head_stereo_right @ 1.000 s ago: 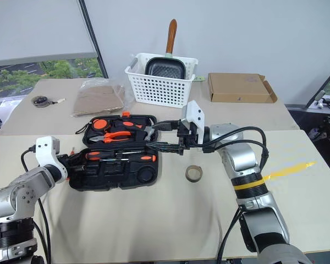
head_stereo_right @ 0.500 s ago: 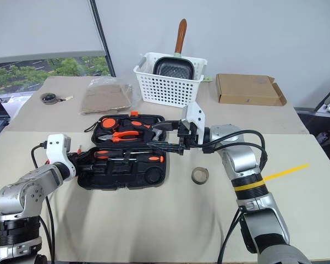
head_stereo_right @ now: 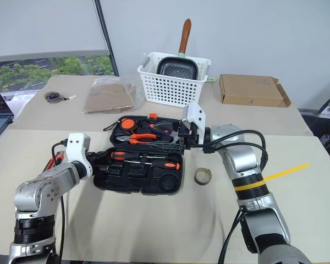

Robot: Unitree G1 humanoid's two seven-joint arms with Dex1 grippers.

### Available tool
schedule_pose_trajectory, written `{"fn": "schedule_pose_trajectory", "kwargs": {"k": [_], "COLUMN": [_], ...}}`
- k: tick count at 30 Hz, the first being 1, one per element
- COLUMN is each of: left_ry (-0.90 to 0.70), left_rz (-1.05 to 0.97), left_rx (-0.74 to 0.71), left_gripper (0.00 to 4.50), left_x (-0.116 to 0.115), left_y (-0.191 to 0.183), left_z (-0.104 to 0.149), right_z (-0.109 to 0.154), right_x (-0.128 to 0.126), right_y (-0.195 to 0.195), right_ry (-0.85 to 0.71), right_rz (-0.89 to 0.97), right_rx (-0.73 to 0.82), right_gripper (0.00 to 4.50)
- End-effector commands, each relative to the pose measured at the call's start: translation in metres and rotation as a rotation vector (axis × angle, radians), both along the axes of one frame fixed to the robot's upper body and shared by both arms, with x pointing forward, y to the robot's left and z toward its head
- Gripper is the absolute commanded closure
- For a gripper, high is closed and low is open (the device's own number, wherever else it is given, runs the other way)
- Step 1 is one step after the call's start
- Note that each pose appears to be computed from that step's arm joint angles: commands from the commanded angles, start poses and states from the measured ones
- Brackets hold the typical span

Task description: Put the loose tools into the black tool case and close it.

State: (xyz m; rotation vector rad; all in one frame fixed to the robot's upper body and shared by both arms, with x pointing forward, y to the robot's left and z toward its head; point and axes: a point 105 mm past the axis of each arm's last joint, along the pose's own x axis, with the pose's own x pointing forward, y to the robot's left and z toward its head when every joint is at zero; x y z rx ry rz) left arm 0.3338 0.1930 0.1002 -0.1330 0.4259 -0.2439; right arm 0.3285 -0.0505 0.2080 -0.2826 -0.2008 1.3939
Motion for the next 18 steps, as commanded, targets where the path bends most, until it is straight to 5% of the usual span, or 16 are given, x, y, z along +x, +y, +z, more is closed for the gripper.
{"fn": "schedule_pose_trajectory", "kwargs": {"k": [1,6,12,15,18], "left_ry": [0.072,0.071,-0.028,-0.23,-0.311], "left_rz": [-0.088,-0.082,-0.048,-0.001,0.013], "left_rx": [-0.013,0.006,0.05,0.055,0.021], "left_gripper": [4.46,4.46,2.23,1.2,1.2], "left_x": [-0.008,-0.014,-0.014,-0.015,-0.033], "left_y": [-0.029,-0.024,-0.009,0.0,0.009], "left_z": [-0.016,-0.017,0.001,0.034,0.045], "right_z": [0.013,0.012,0.012,0.012,0.012], "right_x": [-0.003,-0.004,-0.004,-0.004,-0.004], "right_y": [-0.004,-0.002,-0.002,-0.003,-0.004], "right_ry": [-0.07,-0.068,-0.07,-0.068,-0.067], "right_rz": [-0.002,0.006,0.007,0.008,0.013], "right_rx": [0.023,0.02,0.021,0.018,0.008], "right_gripper": [1.3,1.3,1.3,1.3,1.3]}}
